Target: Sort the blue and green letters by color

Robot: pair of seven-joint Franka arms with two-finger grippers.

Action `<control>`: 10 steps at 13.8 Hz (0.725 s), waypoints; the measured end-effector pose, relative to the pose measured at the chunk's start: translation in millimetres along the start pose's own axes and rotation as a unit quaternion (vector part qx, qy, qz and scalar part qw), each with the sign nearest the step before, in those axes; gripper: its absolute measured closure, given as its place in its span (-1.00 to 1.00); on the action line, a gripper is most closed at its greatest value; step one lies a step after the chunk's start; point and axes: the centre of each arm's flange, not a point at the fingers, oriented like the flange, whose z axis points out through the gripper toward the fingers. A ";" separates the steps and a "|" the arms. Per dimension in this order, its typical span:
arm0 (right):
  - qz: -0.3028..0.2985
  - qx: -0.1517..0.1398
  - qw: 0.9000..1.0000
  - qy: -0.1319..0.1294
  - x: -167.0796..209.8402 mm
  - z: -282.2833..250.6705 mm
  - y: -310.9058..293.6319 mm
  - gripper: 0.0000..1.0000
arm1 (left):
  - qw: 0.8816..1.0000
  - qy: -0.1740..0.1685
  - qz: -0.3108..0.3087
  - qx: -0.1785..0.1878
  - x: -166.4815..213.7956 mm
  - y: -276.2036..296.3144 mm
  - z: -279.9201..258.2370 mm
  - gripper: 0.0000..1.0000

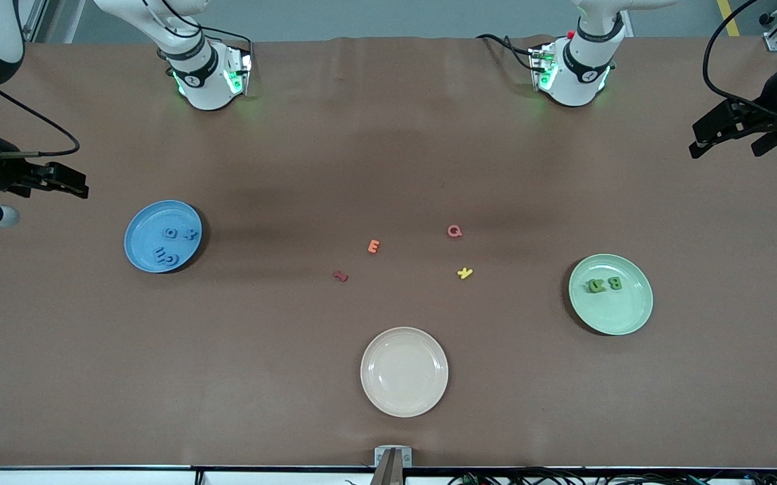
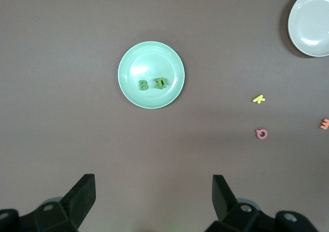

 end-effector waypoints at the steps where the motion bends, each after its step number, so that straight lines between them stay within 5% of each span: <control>1: 0.000 0.009 1.000 0.007 -0.6 -8.5 -1.3 -1.00 | 1.000 0.000 0.000 0.000 -0.1 0.1 -0.3 -1.00; 10: 0.014 0.015 0.999 0.027 -6.9 -45.6 14.1 -1.00 | 0.999 0.004 0.022 0.035 -1.9 14.5 -0.1 -1.00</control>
